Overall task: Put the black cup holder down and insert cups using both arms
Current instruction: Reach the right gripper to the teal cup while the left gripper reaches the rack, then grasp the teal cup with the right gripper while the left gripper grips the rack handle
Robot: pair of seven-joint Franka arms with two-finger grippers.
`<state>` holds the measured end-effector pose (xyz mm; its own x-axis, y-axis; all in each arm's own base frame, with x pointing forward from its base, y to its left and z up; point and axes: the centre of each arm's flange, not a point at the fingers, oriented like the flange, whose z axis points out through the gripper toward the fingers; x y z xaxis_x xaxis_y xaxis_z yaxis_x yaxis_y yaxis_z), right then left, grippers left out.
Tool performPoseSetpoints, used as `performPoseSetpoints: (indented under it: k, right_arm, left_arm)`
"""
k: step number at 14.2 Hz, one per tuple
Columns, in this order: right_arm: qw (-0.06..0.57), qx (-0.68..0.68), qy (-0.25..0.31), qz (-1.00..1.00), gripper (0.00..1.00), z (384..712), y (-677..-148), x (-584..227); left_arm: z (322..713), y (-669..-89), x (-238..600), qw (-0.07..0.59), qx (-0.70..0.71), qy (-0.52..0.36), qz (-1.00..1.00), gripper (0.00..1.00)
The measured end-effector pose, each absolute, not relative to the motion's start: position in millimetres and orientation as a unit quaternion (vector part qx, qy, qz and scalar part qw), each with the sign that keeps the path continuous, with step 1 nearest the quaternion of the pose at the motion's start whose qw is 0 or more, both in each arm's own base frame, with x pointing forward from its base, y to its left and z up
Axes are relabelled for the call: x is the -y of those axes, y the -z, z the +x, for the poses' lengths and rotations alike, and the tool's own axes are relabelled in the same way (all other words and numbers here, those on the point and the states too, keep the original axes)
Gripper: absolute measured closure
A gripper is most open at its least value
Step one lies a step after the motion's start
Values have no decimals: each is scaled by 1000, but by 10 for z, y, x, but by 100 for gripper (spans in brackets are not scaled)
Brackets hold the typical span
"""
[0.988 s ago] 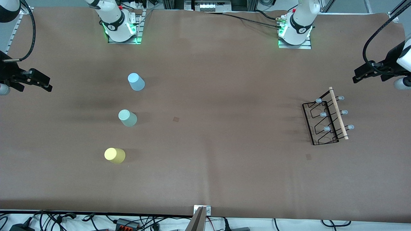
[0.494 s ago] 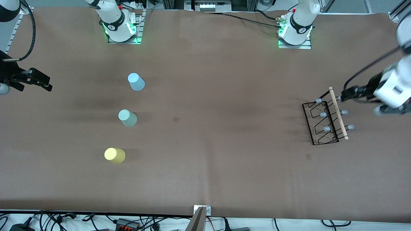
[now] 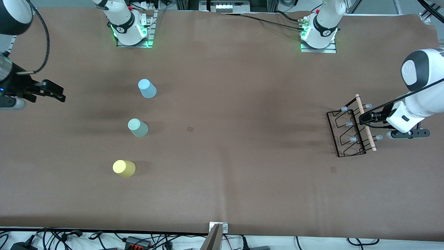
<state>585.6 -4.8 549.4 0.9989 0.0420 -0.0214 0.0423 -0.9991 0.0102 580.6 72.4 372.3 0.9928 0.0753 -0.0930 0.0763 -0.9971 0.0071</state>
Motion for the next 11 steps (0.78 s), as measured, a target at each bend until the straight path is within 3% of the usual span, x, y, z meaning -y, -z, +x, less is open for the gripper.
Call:
performPoseSetpoints:
  k: [4, 6, 7, 9, 11]
  right_arm:
    - [9, -54, 49, 997, 0, 6028, -4917, -587]
    - [14, -50, 67, 996, 0, 6112, -4498, -929]
    - [16, -47, 72, 996, 0, 6147, -4282, -1029]
    - [19, -26, 73, 997, 0, 6195, -3848, -1065]
    - [23, 10, 73, 997, 0, 6190, -3446, -1039]
  left_arm:
    - [5664, -3555, -687, 7, -36, 65, 997, 4]
    - [5636, -3508, -682, 7, -35, 69, 997, 21]
    - [5629, -3496, -681, 7, -35, 70, 997, 21]
    - [5614, -3462, -680, 8, -35, 72, 997, 37]
    - [5606, -3434, -681, 8, -35, 72, 997, 43]
